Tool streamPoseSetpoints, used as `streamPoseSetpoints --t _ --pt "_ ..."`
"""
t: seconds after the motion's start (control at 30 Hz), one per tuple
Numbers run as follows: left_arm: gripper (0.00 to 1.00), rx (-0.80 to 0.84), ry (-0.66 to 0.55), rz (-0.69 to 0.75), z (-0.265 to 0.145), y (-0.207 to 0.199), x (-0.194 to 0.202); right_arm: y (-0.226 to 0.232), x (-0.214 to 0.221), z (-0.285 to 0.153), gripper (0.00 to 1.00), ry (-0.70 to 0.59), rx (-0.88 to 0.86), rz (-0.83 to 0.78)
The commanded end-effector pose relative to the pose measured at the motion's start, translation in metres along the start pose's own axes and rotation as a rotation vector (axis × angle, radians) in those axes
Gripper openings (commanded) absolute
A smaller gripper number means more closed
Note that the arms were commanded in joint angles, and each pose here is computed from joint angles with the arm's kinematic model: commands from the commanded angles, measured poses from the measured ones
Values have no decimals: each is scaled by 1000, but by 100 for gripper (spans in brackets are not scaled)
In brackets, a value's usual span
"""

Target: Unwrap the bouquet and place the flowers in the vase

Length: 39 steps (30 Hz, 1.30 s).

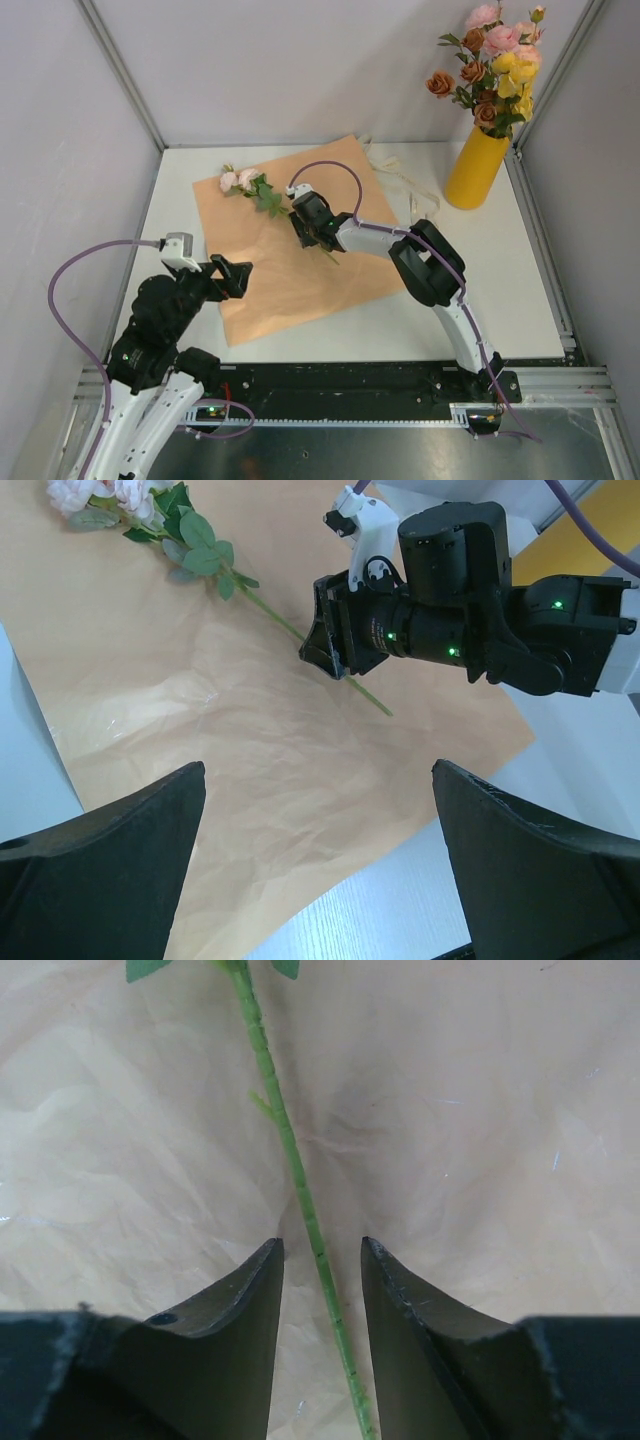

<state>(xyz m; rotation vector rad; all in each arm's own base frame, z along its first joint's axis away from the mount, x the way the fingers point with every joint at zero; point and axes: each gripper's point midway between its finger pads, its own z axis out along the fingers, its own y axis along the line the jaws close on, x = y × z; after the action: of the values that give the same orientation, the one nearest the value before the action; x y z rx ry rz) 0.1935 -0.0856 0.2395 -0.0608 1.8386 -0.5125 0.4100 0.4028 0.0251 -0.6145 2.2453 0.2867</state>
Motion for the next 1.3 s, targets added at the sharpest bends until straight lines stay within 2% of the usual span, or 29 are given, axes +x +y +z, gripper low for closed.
streamPoseSetpoints --t 0.0,0.17,0.37,0.43,0.57,0.77,1.0,1.27 --pt "100 1 -4 3 0 -3 -7 2 -10 2 39 -29 8 -20" --pt "100 4 56 -39 8 -9 -3 3 -8 1 31 -23 -2 -21" --pt "99 -21 102 -107 18 -10 2 1 -22 -7 7 -64 5 -32" --pt "99 -36 112 -121 20 -8 3 0 -32 -13 2 -91 5 -32" --pt "99 -56 124 -148 24 -6 6 4 -57 -33 0 -160 -43 1" --pt "96 -117 137 -183 35 0 6 17 -83 -76 0 -279 -192 145" --pt "95 -157 176 -244 64 1 12 35 -70 -109 0 -287 -350 260" --pt "87 -66 143 -313 103 -15 14 60 -65 -169 0 -365 -468 387"
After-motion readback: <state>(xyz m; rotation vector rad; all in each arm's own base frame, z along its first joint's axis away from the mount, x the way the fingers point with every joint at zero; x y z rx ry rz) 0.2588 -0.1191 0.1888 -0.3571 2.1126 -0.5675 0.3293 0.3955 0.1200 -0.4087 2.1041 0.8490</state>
